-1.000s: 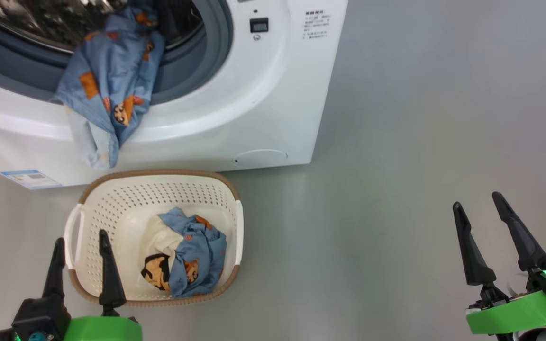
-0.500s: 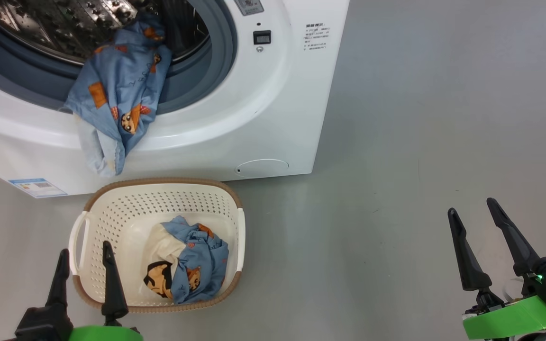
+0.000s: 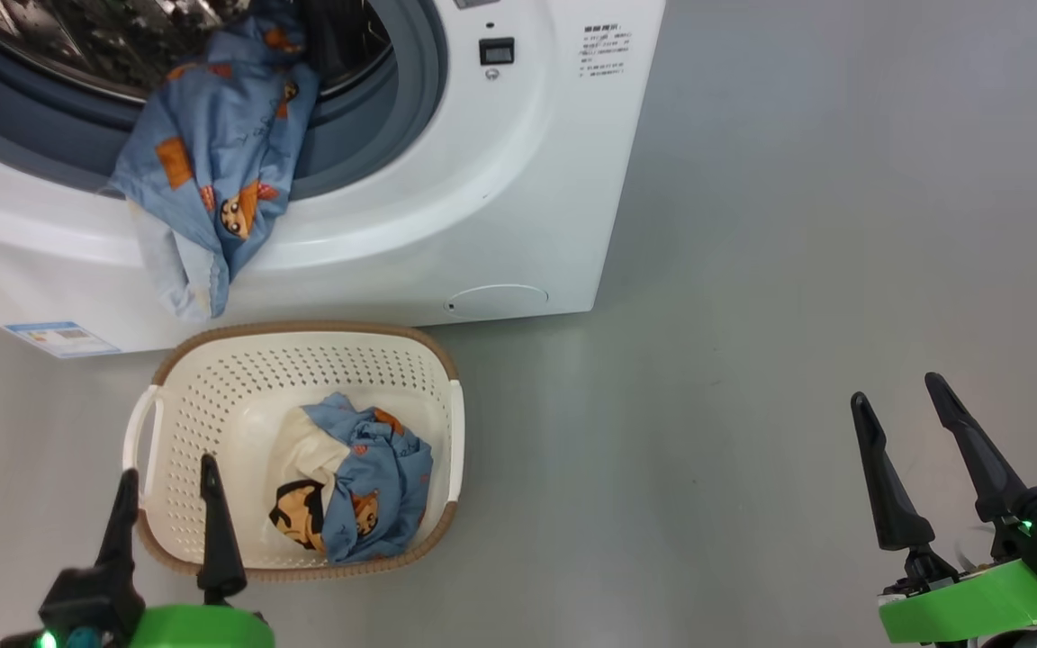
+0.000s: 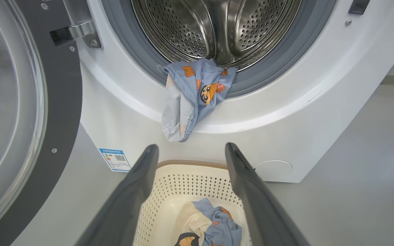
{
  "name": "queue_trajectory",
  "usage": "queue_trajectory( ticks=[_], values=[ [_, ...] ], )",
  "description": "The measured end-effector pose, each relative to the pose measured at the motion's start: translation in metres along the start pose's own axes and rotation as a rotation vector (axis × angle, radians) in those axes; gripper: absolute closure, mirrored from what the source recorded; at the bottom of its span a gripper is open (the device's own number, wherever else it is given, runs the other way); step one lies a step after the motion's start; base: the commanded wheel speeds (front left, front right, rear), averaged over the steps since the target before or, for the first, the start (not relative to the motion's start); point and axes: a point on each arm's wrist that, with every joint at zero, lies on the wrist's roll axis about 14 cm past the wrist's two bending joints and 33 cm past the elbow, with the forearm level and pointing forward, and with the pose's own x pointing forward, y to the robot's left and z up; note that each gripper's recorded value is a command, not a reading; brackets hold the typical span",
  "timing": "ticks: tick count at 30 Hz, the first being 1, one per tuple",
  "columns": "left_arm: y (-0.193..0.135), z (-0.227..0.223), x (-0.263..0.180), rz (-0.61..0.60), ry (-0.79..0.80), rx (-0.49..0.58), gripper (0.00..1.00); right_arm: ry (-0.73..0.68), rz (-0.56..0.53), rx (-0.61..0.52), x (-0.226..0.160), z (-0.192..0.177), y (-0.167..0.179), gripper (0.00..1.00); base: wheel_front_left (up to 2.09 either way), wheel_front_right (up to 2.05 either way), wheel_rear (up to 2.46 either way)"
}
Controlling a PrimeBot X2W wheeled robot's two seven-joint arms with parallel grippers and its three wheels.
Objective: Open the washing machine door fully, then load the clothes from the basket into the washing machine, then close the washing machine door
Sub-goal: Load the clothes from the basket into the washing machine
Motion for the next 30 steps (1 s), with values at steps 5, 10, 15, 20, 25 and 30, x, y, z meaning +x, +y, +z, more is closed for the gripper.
queue_trajectory(
  ticks=[5, 10, 15, 20, 25, 30],
  values=[
    [-0.003, -0.017, 0.018, -0.019, 0.056, 0.003, 0.00, 0.015, 0.005, 0.003, 0.006, -0.007, 0.000, 0.00, 0.00, 0.00, 0.00],
    [-0.004, -0.031, 0.041, -0.025, 0.093, 0.008, 0.00, 0.005, -0.007, 0.005, 0.018, -0.009, -0.006, 0.00, 0.00, 0.00, 0.00],
    [-0.004, -0.036, 0.065, -0.026, 0.100, 0.014, 0.00, 0.015, -0.020, 0.009, 0.026, -0.017, -0.010, 0.00, 0.00, 0.00, 0.00],
    [0.001, -0.047, 0.094, -0.024, 0.119, 0.030, 0.00, 0.028, -0.043, 0.031, 0.034, -0.028, -0.015, 0.00, 0.00, 0.00, 0.00],
    [0.000, -0.060, 0.115, -0.027, 0.144, 0.036, 0.00, 0.042, -0.066, 0.045, 0.039, -0.037, -0.019, 0.00, 0.00, 0.00, 0.00],
    [0.001, -0.076, 0.133, -0.033, 0.183, 0.046, 0.00, 0.066, -0.083, 0.047, 0.040, -0.049, -0.025, 0.00, 0.00, 0.00, 0.00]
  ],
)
